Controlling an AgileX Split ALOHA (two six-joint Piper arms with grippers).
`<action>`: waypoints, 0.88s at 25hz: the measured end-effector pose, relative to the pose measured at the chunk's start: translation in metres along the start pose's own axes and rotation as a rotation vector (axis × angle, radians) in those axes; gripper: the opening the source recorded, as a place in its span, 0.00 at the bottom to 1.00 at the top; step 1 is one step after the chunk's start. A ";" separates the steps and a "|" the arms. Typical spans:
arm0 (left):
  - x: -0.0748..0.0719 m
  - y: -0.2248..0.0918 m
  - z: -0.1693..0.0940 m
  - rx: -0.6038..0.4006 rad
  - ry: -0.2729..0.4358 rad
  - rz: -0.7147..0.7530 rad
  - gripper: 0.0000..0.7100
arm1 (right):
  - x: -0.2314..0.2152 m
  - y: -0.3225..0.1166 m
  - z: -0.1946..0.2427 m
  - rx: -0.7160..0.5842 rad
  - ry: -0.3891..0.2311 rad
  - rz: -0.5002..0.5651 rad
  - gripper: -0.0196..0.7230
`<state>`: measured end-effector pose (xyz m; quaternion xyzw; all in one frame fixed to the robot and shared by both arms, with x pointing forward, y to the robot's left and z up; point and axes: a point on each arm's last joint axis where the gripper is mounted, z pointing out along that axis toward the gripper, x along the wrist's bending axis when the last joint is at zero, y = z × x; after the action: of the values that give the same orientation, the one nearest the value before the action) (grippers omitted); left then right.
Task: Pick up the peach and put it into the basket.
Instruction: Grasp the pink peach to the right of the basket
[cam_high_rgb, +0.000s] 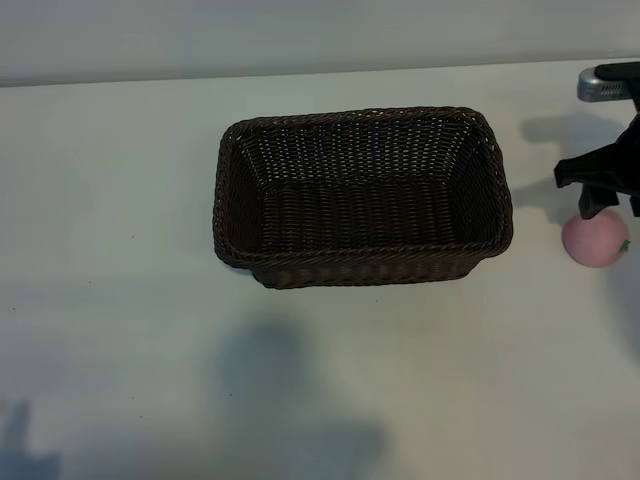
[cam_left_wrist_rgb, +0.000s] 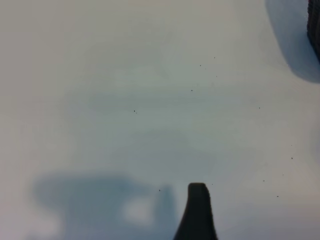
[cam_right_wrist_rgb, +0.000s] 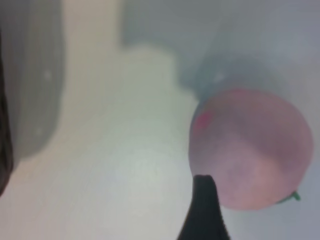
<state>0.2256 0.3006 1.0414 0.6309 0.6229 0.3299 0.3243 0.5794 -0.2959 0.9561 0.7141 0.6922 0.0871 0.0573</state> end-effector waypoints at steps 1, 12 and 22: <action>0.000 0.000 0.000 0.000 0.000 0.000 0.84 | 0.000 0.000 0.004 0.010 0.000 0.000 0.75; 0.000 0.000 0.000 0.000 0.000 0.000 0.84 | -0.001 0.001 0.030 0.052 -0.002 0.000 0.75; 0.000 0.000 0.000 0.000 0.000 -0.001 0.84 | -0.001 0.000 0.035 0.068 -0.003 0.011 0.13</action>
<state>0.2256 0.3006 1.0414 0.6306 0.6232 0.3298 0.3244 0.5864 -0.2960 0.9223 0.7196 0.6907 0.0628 0.0338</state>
